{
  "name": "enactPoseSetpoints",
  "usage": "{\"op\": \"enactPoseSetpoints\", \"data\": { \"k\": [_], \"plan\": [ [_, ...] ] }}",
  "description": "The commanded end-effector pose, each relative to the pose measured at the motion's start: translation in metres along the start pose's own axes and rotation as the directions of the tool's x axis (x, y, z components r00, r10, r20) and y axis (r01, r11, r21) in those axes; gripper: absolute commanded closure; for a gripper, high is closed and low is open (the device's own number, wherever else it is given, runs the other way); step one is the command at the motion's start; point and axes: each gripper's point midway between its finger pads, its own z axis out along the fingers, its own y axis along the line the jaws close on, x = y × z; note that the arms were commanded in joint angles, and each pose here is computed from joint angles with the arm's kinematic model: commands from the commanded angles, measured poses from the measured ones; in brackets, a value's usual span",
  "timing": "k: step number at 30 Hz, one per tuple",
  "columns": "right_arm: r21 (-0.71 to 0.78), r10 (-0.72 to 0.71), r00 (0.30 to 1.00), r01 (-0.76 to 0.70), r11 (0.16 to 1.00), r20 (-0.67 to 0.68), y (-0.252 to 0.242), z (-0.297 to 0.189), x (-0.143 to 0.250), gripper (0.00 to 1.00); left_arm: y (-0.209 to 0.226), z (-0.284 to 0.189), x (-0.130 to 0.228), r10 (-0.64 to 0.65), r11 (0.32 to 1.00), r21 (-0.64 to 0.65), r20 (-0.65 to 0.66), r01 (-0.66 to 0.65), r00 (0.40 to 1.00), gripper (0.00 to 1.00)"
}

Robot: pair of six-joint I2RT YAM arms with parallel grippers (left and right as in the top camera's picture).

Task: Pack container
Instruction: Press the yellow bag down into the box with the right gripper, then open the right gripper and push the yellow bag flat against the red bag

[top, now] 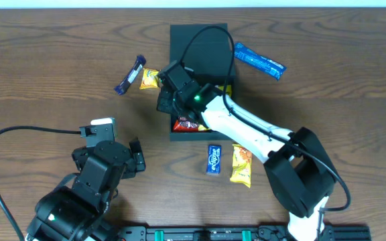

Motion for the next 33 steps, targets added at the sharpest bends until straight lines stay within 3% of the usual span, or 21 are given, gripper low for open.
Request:
{"op": "enactPoseSetpoints", "data": {
  "k": [1, 8, 13, 20, 33],
  "plan": [
    [0.034, -0.022, 0.999, 0.021, 0.999, 0.027, -0.010, 0.004, -0.006, 0.98, 0.002, 0.000, 0.000, -0.007, 1.000, -0.010, 0.000, 0.007, 1.000, 0.05],
    [-0.075, -0.114, 0.992, 0.109, 0.991, -0.058, -0.005, -0.011, -0.014, 0.99, 0.002, 0.000, 0.000, -0.008, 1.000, -0.010, 0.000, 0.008, 1.000, 0.05],
    [0.029, -0.177, 0.983, 0.179, 0.983, -0.054, -0.032, -0.012, -0.019, 0.99, 0.002, 0.000, 0.000, -0.008, 1.000, -0.010, 0.000, 0.008, 1.000, 0.05],
    [0.237, -0.246, 0.968, 0.226, 0.945, 0.057, -0.069, -0.017, -0.050, 0.98, 0.002, 0.000, 0.000, -0.008, 1.000, -0.010, 0.000, 0.008, 1.000, 0.04],
    [0.322, -0.297, 0.940, 0.233, 0.918, 0.166, -0.079, -0.024, -0.082, 0.96, 0.002, 0.000, 0.000, -0.008, 1.000, -0.010, 0.000, 0.008, 1.000, 0.05]
  ]
}}
